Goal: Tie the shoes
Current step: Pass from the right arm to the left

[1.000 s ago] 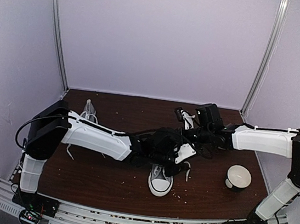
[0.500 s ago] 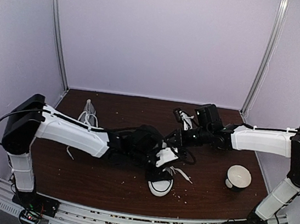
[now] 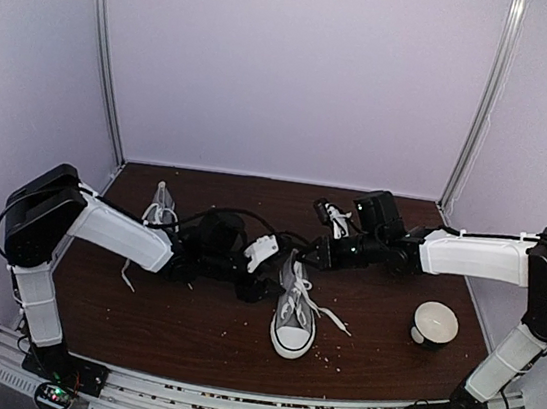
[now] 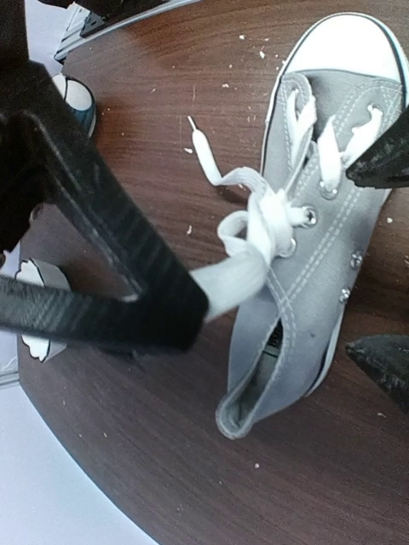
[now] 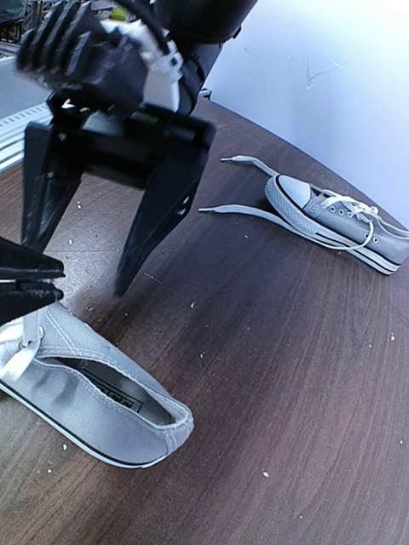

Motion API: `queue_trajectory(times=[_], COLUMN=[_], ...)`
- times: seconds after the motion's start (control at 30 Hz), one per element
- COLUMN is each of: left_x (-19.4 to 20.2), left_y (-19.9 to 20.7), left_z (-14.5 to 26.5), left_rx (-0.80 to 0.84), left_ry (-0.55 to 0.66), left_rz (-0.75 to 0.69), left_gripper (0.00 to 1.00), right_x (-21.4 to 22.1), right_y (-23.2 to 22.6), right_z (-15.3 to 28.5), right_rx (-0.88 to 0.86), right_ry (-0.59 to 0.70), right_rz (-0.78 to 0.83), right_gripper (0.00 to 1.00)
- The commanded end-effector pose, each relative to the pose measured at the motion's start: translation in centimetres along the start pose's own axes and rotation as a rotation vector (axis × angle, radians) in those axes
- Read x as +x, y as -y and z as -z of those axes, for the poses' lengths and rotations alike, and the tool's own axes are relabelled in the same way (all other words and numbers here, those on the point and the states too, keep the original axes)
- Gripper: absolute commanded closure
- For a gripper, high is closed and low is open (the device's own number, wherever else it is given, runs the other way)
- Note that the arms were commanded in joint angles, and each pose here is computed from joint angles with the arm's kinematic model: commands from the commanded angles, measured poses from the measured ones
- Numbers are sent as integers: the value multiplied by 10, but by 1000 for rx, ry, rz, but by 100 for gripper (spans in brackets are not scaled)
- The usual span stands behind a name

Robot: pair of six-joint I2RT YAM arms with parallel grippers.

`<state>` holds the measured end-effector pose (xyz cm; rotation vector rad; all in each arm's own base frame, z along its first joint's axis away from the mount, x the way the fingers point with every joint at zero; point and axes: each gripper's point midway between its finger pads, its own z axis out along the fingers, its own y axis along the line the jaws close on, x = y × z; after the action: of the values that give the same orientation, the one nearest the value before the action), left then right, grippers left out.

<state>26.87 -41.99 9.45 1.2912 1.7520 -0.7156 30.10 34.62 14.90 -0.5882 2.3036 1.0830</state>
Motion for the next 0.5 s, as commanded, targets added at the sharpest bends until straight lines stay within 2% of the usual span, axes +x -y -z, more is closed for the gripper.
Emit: queue_trajectory(times=[0.0,0.07,0.2,0.37,0.47], left_x=[-47,-52,-47,-45,-42], left_y=[10,11,12,12,15], left_z=[-5,-8,-24,-30,-31], left_rx=[70,88,119,129,150], left_ry=[164,182,136,124,97], left_rz=[-36,-43,-37,-51,-95], left_gripper=[40,40,42,50,47], right_x=[-9,-9,-10,-12,-12], right_y=[-11,-13,-16,-19,-20], right_z=[0,-1,0,0,0], right_rx=[-39,-47,-61,-72,-76], right_ry=[23,23,23,24,21], right_rz=[11,9,9,9,11], right_gripper=[100,100,100,100,100])
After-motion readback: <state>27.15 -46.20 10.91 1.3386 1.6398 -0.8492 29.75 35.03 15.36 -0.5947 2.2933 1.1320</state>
